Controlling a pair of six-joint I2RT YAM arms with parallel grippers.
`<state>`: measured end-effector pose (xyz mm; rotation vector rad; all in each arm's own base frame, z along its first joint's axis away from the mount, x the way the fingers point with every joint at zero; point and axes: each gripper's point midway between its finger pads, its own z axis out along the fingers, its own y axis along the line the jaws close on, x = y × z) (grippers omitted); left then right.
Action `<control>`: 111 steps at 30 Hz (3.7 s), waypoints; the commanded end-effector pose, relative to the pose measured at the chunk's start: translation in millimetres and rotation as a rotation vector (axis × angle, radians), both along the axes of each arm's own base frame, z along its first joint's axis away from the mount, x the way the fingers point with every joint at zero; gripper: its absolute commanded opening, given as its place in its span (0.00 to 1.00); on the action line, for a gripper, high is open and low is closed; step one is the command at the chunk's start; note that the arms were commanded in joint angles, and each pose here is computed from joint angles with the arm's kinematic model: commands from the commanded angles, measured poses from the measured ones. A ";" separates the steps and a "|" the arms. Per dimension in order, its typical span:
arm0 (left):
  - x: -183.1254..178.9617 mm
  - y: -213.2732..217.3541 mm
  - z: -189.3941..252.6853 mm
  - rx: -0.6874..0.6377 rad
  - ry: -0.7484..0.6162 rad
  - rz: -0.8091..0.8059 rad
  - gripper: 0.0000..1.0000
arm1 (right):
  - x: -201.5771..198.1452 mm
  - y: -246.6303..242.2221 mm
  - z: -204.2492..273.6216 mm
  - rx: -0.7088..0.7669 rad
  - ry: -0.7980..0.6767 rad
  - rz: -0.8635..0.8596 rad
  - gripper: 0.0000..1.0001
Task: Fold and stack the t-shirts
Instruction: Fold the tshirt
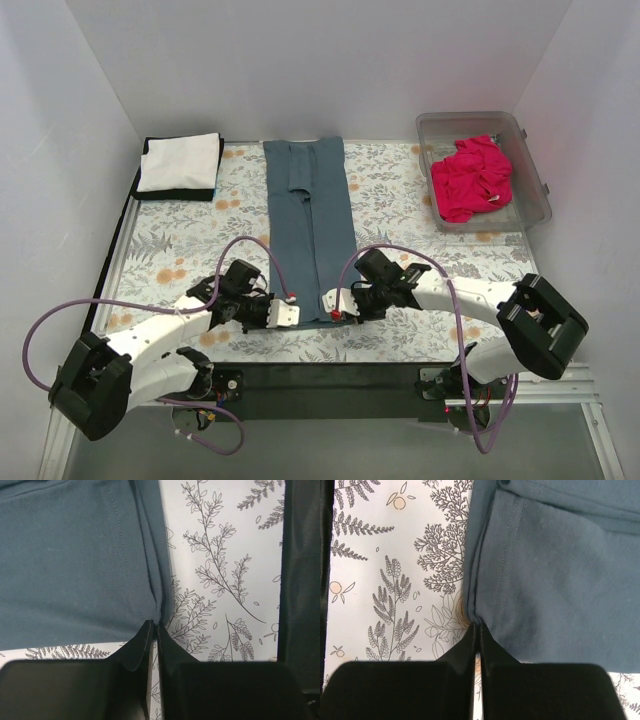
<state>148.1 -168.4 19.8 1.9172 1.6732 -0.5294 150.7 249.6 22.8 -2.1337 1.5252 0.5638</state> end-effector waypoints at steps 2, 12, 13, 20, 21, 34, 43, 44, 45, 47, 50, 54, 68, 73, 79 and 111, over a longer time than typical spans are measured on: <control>-7.6 2.3 10.7 -0.004 -0.013 -0.036 0.00 | -4.0 -6.8 12.8 -0.024 0.013 -0.028 0.01; -34.6 -3.0 45.7 -0.076 0.093 -0.050 0.00 | -38.4 6.4 51.0 0.061 0.052 -0.004 0.01; -35.4 -3.6 49.1 -0.078 0.121 -0.014 0.00 | -34.9 6.2 53.4 0.060 0.040 -0.021 0.01; 1.9 -15.4 86.4 -0.146 0.048 0.091 0.00 | 3.6 11.1 78.8 0.105 -0.075 -0.032 0.01; 12.7 -13.4 89.7 -0.154 0.035 0.113 0.00 | 10.2 11.9 81.7 0.106 -0.095 -0.023 0.01; 155.8 1.1 111.0 -0.215 -0.083 0.241 0.00 | 128.7 25.4 102.1 0.114 -0.221 -0.053 0.01; 238.1 16.2 99.2 -0.223 -0.116 0.296 0.00 | 215.8 32.8 101.1 0.126 -0.268 -0.083 0.01; 247.3 17.1 102.9 -0.226 -0.133 0.296 0.00 | 227.8 35.3 109.0 0.139 -0.292 -0.087 0.01; 254.4 17.4 103.6 -0.228 -0.143 0.297 0.00 | 234.0 36.5 108.7 0.141 -0.296 -0.085 0.01; 264.9 18.1 96.2 -0.229 -0.133 0.307 0.00 | 248.0 37.3 100.9 0.138 -0.287 -0.096 0.01; 283.6 18.3 92.9 -0.228 -0.145 0.308 0.00 | 270.5 41.4 97.5 0.144 -0.297 -0.105 0.01; 309.0 26.8 80.9 -0.221 -0.167 0.339 0.00 | 291.1 45.4 88.9 0.146 -0.295 -0.118 0.01; 342.2 42.2 96.8 -0.273 -0.215 0.529 0.57 | 339.0 35.3 122.2 0.208 -0.382 -0.293 0.80; 282.4 36.3 127.1 -0.324 -0.197 0.461 0.57 | 274.7 29.2 144.1 0.230 -0.323 -0.245 0.67; 193.6 21.3 103.4 -0.297 -0.111 0.362 0.47 | 183.4 23.2 99.6 0.140 -0.205 -0.143 0.50; 172.3 7.6 -12.2 -0.070 -0.110 0.257 0.29 | 146.0 15.9 -29.5 -0.086 -0.115 -0.095 0.25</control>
